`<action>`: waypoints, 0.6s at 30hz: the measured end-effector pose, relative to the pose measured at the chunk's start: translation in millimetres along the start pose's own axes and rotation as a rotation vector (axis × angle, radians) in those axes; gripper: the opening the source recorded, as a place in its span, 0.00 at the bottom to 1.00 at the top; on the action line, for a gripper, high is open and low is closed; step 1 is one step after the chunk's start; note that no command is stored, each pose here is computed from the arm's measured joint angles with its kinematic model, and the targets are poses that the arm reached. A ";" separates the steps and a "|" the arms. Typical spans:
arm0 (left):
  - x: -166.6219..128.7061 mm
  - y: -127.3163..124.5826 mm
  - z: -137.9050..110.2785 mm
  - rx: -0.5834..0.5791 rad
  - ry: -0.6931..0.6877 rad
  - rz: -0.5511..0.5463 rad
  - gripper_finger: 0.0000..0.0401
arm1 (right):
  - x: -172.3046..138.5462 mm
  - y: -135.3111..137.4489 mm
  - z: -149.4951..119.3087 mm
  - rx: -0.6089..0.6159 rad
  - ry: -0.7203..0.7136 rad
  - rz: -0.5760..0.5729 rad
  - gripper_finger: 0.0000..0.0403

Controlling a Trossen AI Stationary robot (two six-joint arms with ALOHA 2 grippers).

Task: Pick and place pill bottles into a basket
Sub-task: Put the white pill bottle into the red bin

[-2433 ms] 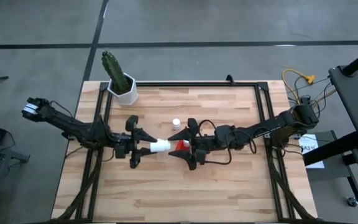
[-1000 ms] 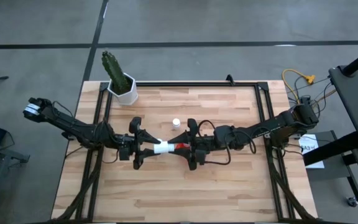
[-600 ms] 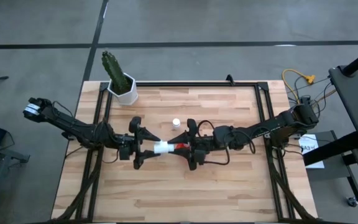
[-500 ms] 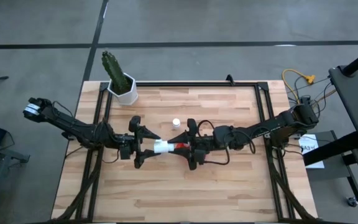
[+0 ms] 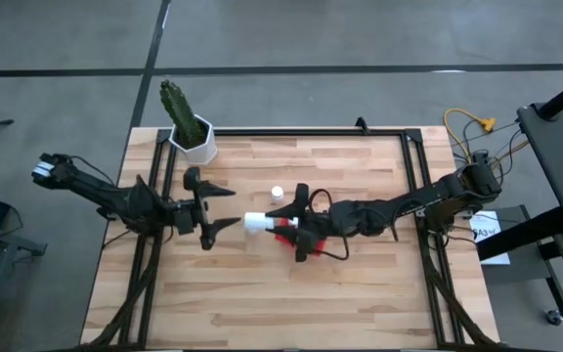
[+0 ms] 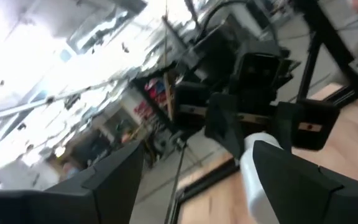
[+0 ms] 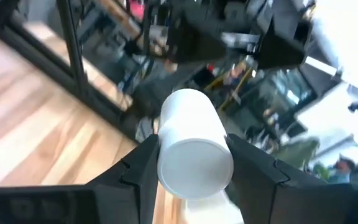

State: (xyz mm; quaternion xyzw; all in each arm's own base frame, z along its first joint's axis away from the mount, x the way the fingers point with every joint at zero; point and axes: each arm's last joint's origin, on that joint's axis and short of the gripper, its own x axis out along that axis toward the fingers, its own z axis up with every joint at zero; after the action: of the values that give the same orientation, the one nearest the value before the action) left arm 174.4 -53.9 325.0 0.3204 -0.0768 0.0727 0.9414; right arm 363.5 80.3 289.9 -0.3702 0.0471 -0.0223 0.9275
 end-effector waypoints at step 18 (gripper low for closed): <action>-14.1 -2.3 -17.1 -0.081 0.148 0.024 0.71 | -57.5 -19.2 -7.4 0.338 0.367 0.187 0.38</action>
State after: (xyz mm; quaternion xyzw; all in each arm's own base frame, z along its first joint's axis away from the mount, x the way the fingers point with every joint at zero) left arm 162.7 -46.4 307.6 0.2751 -0.0137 0.1040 0.9557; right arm 305.5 65.8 301.8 -0.1936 0.2443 -0.0108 0.9501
